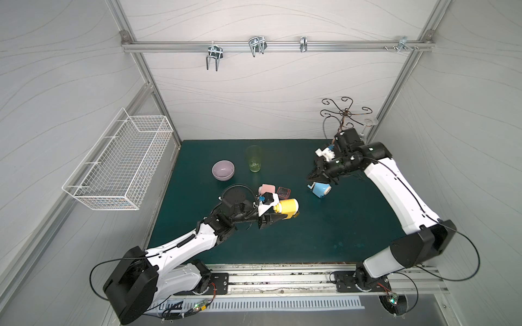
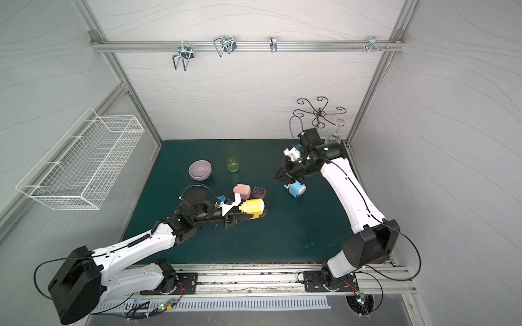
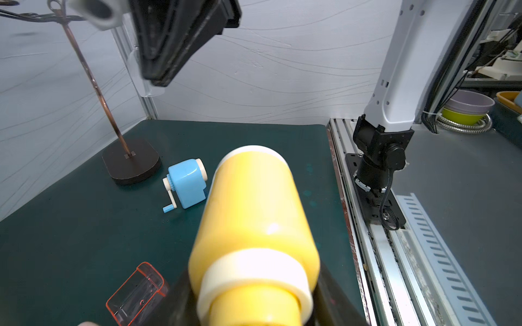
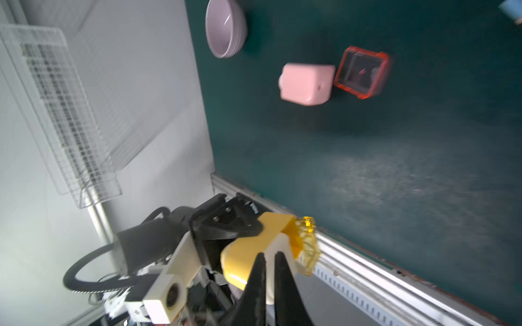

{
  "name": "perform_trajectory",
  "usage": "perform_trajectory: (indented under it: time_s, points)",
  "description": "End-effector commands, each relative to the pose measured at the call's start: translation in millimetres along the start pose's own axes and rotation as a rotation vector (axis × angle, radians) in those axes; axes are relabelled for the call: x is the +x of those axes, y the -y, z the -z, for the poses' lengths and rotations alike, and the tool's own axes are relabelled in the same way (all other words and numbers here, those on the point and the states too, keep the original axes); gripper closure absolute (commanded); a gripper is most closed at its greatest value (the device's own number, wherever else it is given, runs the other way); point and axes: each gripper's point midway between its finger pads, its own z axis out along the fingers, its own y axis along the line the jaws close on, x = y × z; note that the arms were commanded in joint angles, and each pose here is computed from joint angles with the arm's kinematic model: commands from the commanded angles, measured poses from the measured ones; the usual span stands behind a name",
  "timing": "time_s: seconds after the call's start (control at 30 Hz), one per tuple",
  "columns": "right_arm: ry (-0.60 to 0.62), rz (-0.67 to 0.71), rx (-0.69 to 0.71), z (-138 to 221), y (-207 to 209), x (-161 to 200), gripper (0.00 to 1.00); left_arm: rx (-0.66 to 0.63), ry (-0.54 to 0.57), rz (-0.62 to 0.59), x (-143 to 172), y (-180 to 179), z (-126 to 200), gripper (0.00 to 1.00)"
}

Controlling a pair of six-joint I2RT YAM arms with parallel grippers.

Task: Put the tray back into the pencil sharpener
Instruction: Close the container of the pencil sharpener.

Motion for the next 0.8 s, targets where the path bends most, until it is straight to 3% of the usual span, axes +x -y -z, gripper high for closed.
perform_trajectory:
  time_s: [0.0,0.27,0.77]
  points:
    - [-0.075,-0.018,0.113,-12.3,33.5,22.9,0.92,-0.092,0.192,-0.048,-51.9,-14.3,9.2,1.0]
    - [-0.234,0.029,0.062,-51.9,12.5,59.5,0.94,-0.14,0.279,-0.012,-71.1,-23.2,13.9,1.0]
    - [-0.308,0.055,-0.158,-69.7,-41.2,73.9,0.95,-0.14,0.303,-0.005,-78.1,-25.7,12.8,1.0]
